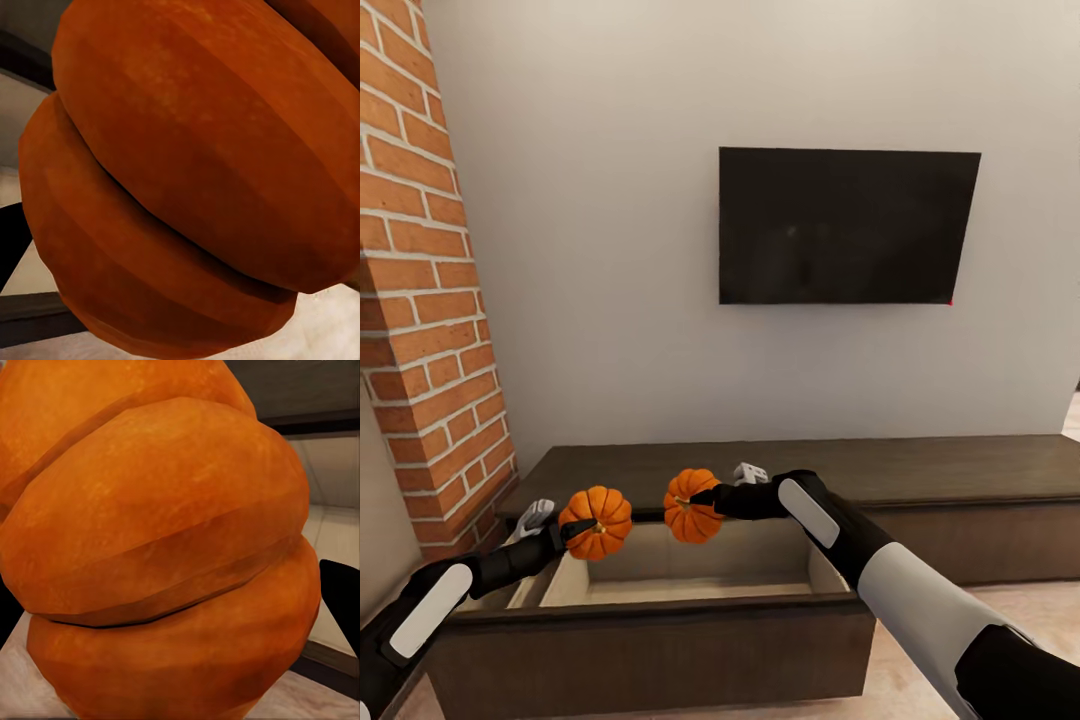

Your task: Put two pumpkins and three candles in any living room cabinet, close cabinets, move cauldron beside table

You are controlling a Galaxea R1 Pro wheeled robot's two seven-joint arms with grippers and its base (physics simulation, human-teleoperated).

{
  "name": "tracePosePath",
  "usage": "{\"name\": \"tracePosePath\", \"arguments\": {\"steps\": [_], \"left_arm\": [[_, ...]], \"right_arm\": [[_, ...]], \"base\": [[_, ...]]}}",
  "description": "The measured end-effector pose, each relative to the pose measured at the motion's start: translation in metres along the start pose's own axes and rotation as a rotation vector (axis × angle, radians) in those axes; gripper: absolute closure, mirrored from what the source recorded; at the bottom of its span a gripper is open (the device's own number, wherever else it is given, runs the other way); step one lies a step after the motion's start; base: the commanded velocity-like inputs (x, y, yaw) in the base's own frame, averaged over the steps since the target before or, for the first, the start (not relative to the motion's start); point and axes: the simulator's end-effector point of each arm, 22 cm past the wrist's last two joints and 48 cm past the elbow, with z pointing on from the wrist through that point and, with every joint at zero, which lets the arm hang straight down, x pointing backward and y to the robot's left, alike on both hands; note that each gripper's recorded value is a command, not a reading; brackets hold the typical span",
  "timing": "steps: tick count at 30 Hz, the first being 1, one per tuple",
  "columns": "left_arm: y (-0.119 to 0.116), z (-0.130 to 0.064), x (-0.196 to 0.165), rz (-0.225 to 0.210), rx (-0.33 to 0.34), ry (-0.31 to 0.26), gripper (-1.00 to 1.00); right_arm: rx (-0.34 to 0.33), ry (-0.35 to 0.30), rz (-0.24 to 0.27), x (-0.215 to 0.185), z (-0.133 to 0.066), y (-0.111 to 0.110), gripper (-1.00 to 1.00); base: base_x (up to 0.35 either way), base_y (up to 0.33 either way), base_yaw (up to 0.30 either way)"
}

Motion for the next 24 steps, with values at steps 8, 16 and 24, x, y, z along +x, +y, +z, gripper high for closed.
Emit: {"name": "tracePosePath", "arguments": {"steps": [8,16,24], "left_arm": [[-0.003,-0.0003,-0.0019,0.002,0.008,-0.004,1.0],[-0.0025,-0.0004,-0.0014,0.003,0.006,-0.003,1.0],[-0.0018,-0.0005,-0.0018,0.0,0.005,-0.004,1.0]], "right_arm": [[-0.002,-0.004,-0.003,-0.0011,-0.0004,0.0003,1.0],[-0.003,-0.004,-0.004,-0.0011,-0.0005,0.001,1.0],[-0.002,-0.003,-0.004,-0.0005,-0.0003,0.0005,1.0]], "base": [[0.0,-0.102,0.016],[0.098,-0.003,0.0],[0.056,0.0,0.0]]}}
